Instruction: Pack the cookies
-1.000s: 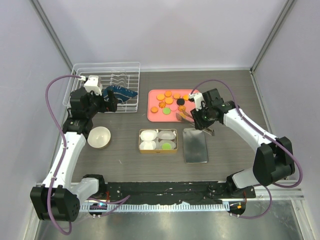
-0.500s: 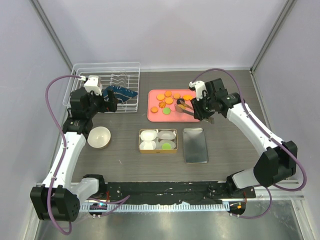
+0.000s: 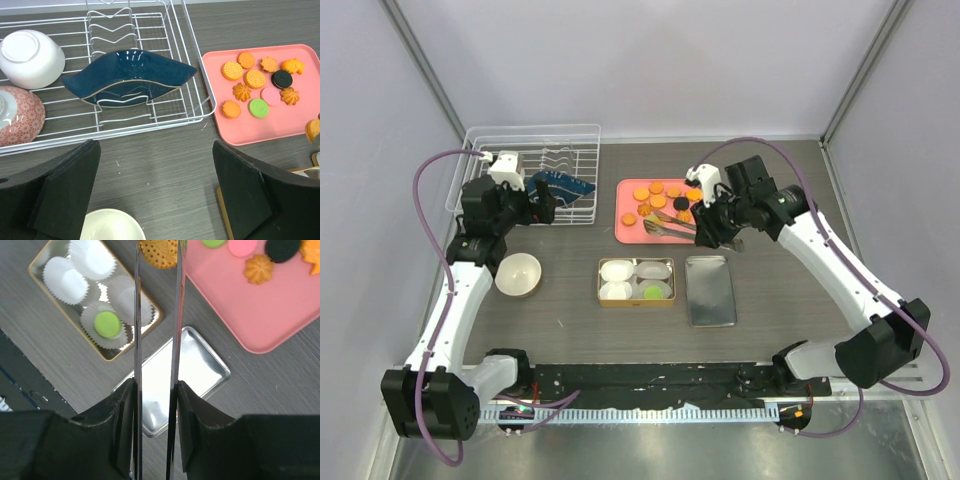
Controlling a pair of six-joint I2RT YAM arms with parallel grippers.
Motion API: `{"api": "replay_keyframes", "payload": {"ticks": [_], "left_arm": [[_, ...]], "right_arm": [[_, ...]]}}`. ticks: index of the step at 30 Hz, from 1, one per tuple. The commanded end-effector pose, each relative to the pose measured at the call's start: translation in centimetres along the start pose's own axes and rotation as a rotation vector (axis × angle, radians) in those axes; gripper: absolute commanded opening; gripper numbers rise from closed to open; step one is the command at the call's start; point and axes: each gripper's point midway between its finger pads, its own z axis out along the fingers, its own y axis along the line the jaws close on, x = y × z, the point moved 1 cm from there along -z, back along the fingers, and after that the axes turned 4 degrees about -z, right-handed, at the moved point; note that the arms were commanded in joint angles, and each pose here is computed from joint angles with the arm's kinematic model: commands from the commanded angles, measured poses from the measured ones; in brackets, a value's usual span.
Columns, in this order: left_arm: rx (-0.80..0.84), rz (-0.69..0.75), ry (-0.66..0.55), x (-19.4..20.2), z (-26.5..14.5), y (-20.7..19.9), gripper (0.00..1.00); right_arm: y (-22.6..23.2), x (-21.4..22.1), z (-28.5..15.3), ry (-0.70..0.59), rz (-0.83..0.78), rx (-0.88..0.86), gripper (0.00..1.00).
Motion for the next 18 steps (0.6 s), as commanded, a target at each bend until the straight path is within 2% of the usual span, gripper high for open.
{"api": "replay_keyframes", "payload": {"ticks": [1, 7, 18], "left_arm": [[-0.007, 0.018, -0.067, -1.9, 0.1, 0.2, 1.00], [-0.014, 0.019, -0.064, -1.8, 0.1, 0.3, 1.00], [-0.023, 0.021, -0.056, -1.6, 0.3, 0.5, 1.00]], "right_arm": [[3.7, -2.1, -1.4, -0.071, -0.118, -0.087, 0.17], [7.1, -1.6, -0.2, -0.045, -0.197, -0.171, 0.17], [10.4, 0.2, 1.6, 0.019, -0.279, -0.266, 0.17]]}}
